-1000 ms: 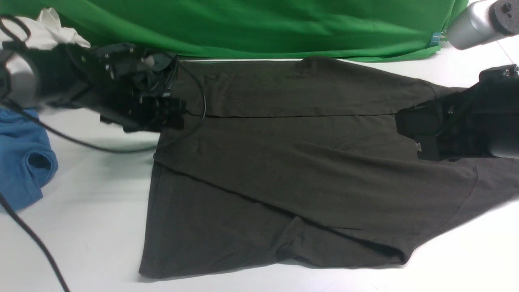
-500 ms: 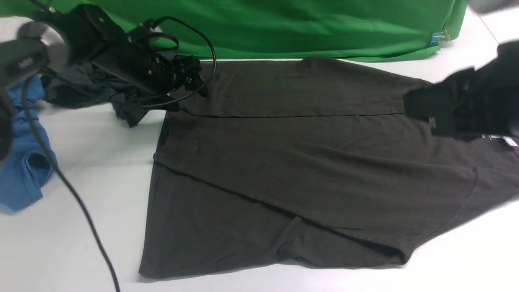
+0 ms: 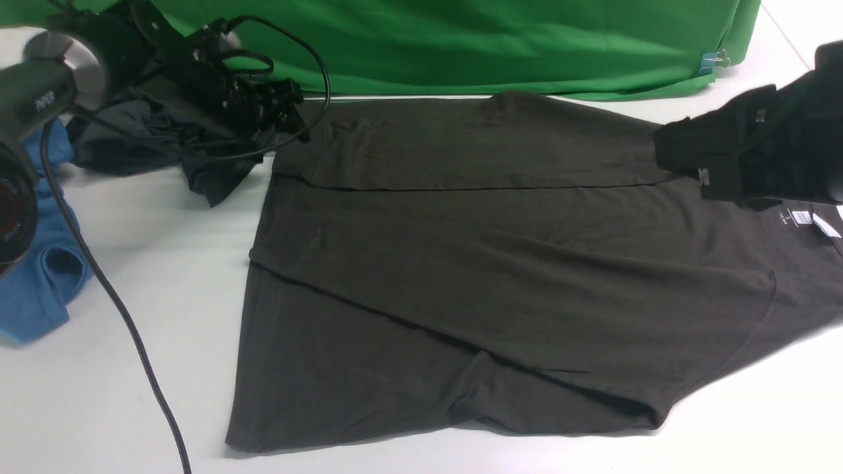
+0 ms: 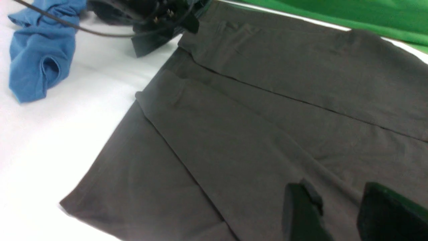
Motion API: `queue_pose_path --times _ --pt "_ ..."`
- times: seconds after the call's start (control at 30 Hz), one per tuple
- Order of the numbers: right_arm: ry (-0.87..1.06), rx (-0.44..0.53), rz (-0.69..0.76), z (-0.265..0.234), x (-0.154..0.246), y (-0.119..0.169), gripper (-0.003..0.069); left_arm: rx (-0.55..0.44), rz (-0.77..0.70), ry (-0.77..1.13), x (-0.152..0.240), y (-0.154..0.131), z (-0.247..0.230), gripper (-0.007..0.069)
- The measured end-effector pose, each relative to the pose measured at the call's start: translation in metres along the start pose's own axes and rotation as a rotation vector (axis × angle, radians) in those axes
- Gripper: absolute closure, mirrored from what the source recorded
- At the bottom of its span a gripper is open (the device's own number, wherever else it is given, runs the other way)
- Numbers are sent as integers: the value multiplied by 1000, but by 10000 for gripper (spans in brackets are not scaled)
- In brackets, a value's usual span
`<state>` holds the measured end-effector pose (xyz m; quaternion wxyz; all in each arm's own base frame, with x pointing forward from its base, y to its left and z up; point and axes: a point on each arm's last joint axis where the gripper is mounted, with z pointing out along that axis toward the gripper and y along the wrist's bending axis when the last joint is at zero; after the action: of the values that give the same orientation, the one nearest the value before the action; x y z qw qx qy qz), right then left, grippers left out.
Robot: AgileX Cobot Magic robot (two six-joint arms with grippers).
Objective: Fold a long-sleeved shirt on a white desktop.
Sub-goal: 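Grab the top left corner of the dark shirt with the left gripper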
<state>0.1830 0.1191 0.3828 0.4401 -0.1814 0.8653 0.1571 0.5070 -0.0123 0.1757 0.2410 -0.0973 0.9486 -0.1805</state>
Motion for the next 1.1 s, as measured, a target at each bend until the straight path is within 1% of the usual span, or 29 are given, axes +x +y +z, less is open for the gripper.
queue_pose_path --times 0.17,0.23,0.3,0.33,0.37,0.5,0.6,0.63,0.7,0.87,1.03,1.1 --pt "-5 -1 0 0 0 0 417 3 43 18 4 4 11 65" --pt "-6 -1 0 0 -1 0 417 19 71 4 3 4 14 107" --pt "-7 -1 0 0 -1 0 417 41 104 -15 2 2 15 179" --pt "-7 -1 0 0 -1 0 417 45 103 -17 2 2 15 186" --pt "-7 -1 0 0 -1 0 417 55 118 -22 2 1 16 242" --pt "-8 -2 0 0 -1 0 417 64 134 -20 3 2 19 419" --pt "-13 -3 0 0 -1 0 417 65 133 -20 3 1 19 537" --pt "-14 -3 0 0 -1 0 417 66 132 -21 3 1 19 559" --pt "-15 -3 0 0 -1 0 417 67 133 -17 3 1 19 572" --pt "-14 -3 0 0 -1 0 417 76 138 13 5 0 17 572" --pt "9 2 21 0 1 0 417 112 159 74 6 -12 -9 572" --pt "33 7 28 0 3 -1 417 127 179 93 5 -20 -30 572"
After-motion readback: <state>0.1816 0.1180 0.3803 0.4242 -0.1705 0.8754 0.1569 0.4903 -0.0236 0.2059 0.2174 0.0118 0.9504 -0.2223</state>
